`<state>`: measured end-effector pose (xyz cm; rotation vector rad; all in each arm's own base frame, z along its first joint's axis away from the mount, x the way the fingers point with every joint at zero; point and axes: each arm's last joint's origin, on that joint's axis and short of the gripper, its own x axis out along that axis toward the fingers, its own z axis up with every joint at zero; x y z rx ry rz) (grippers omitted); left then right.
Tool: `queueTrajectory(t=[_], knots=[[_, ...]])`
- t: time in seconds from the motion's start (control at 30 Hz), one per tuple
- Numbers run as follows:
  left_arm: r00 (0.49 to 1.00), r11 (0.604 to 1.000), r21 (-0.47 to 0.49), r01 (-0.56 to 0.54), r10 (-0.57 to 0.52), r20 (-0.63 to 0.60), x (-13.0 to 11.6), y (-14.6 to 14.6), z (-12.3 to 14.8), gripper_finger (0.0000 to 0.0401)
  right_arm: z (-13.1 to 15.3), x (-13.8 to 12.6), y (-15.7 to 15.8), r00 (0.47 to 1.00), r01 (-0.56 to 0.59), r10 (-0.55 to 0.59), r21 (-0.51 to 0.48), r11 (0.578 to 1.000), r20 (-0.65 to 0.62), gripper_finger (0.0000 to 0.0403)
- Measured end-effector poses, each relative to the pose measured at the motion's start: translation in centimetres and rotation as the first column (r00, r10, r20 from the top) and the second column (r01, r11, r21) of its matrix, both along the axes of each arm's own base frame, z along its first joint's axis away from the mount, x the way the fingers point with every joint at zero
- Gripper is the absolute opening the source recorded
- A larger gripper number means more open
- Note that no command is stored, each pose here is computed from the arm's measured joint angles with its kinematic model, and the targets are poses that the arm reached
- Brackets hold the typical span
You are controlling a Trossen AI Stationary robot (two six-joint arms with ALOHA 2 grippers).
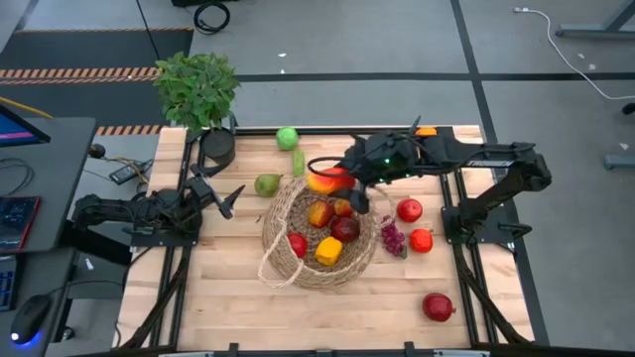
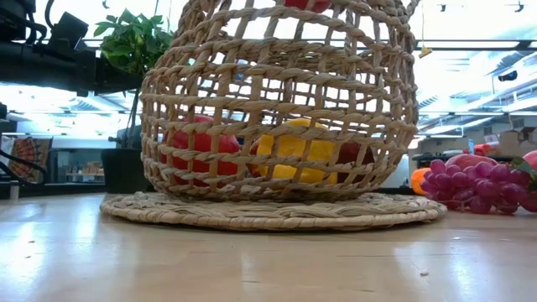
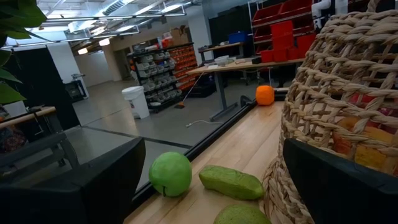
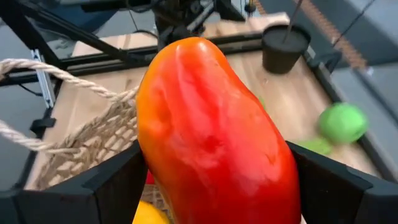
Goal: Build produce basket
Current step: Put the mango into the woven basket
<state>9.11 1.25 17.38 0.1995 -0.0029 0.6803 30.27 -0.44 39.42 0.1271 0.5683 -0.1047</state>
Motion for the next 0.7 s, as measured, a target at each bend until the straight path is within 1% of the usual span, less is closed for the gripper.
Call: queueTrajectory(t=[0.03, 0.07, 0.1, 0.27, 0.37, 0.47, 0.57, 0.7], knots=[[1.0, 1.0, 0.0, 0.0, 0.0, 0.0, 0.0, 0.0, 0.0, 0.0388, -0.2, 0.4, 0.0, 1.0, 0.003, -0.003, 0.026, 1.0, -0.015, 0.0353], [1.0, 1.0, 0.0, 0.0, 0.0, -0.001, 0.0, 0.0, 0.0, 0.0388, 0.3, 0.8, 0.1, 1.0, 0.002, -0.002, 0.041, 0.999, 0.0, 0.0353], [1.0, 1.0, 0.0, 0.0, 0.0, -0.001, 0.0, 0.0, 0.0, 0.0388, 0.4, 1.3, 0.1, 1.0, 0.0, 0.001, 0.043, 0.999, -0.012, 0.0353], [1.0, 1.0, 0.001, 0.0, 0.0, -0.004, 0.0, 0.0, 0.0, 0.0388, 0.5, 3.7, 0.9, 0.986, -0.061, 0.062, 0.014, 0.998, -0.155, 0.0353], [1.0, 1.0, 0.0, 0.0, 0.0, -0.005, 0.0, 0.0, 0.0, 0.0388, 0.1, 4.9, 1.5, 0.968, -0.099, 0.104, 0.034, 0.995, -0.228, 0.0353], [1.0, 1.0, 0.0, 0.0, 0.0, -0.005, 0.0, 0.0, 0.0, 0.0388, -0.2, 5.5, 2.0, 0.947, -0.112, 0.131, 0.08, 0.99, -0.292, 0.0353], [1.0, 1.0, 0.001, 0.0, 0.0, -0.006, 0.0, 0.0, 0.0, 0.0388, -0.7, 5.9, 2.6, 0.933, -0.078, 0.117, 0.126, 0.989, -0.341, 0.0353], [1.0, 1.0, 0.001, 0.0, 0.0, -0.006, 0.0, 0.0, -0.1, 0.0388, -2.0, 6.9, 3.5, 0.923, -0.025, 0.086, 0.165, 0.986, -0.374, 0.0353]])
